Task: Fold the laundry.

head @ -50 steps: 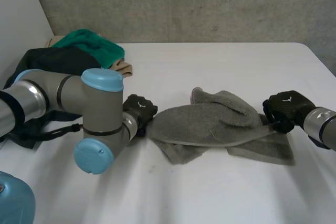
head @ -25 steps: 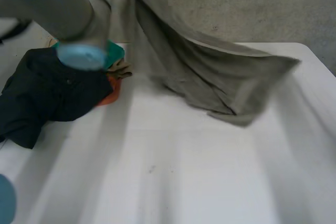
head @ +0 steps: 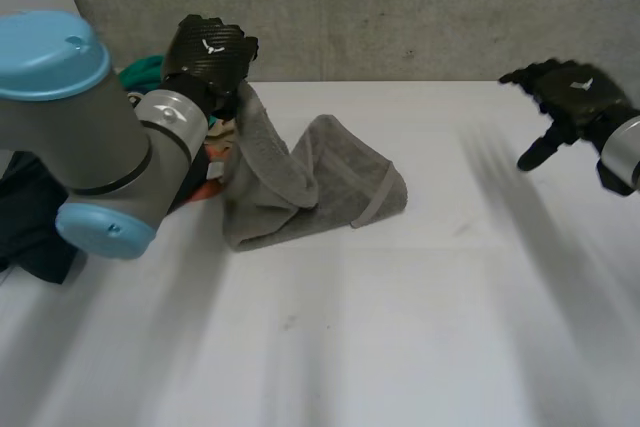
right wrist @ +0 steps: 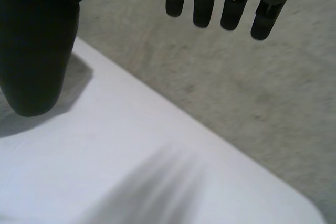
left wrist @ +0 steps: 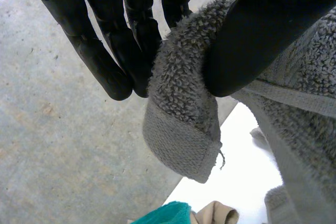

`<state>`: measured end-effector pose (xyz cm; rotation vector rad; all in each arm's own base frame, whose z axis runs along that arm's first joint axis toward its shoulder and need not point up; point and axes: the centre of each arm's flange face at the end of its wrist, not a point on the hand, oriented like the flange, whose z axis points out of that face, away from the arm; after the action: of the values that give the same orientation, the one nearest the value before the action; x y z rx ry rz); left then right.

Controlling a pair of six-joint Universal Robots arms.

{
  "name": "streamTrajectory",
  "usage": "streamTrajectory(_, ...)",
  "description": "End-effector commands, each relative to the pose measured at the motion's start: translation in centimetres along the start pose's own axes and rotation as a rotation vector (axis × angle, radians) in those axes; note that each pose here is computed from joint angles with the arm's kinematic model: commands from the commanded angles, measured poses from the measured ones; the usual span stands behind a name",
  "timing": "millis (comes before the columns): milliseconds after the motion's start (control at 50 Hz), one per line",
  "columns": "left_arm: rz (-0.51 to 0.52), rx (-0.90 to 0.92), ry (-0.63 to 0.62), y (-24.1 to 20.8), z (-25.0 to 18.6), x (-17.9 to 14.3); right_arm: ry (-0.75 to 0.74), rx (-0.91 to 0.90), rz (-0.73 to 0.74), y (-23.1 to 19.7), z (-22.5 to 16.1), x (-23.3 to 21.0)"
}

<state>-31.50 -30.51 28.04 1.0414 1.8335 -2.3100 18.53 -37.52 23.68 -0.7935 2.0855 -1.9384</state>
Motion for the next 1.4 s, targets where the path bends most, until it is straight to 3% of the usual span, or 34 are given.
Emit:
streamTrajectory(20,-0.001,0.077,0.002,-4.4,-3.6,-1.8,-0.078,0.011,-0.016,-0.9,1.4,-2.6)
streamTrajectory(200,-0.002,0.199,0.041,-9.7,-8.9,-2.7,-0.256,0.085,0.007,-1.5,4.5,-8.9)
streamTrajectory(360,-0.009,0.295,0.044,-13.0,-13.4,-3.2,-0.431,0.051,0.021,2.8,6.9,-17.0)
streamTrajectory(460,-0.017,0.345,0.025,-14.5,-15.7,-4.2,-0.419,0.02,0.003,5.7,8.0,-20.6)
streamTrajectory(600,-0.02,0.369,0.028,-14.9,-17.5,-4.7,-0.398,0.053,0.013,5.4,8.7,-22.1)
streamTrajectory(680,-0.01,0.348,-0.006,-14.0,-16.7,-5.5,-0.337,0.076,0.012,3.8,9.0,-20.3)
streamTrajectory(800,0.004,0.254,-0.116,-11.2,-13.6,-8.7,0.002,0.164,-0.059,-2.7,8.8,-9.9)
streamTrajectory(940,-0.058,0.142,-0.124,-7.6,-9.0,-9.5,0.203,0.286,-0.11,-10.9,3.5,0.1)
streamTrajectory(1080,-0.095,-0.011,-0.084,-3.8,-6.6,-7.9,0.115,0.14,-0.112,-11.9,-2.5,2.1)
streamTrajectory(1160,-0.112,-0.167,0.022,-0.8,-6.1,-5.3,0.002,-0.054,-0.112,-9.6,-5.4,1.6)
streamTrajectory(1300,-0.096,-0.366,0.181,3.0,-5.4,-1.4,-0.126,-0.323,-0.217,-4.4,-6.2,0.1)
streamTrajectory(1400,-0.066,-0.467,0.264,5.9,-3.2,1.3,-0.178,-0.428,-0.292,-0.5,-4.2,-0.7)
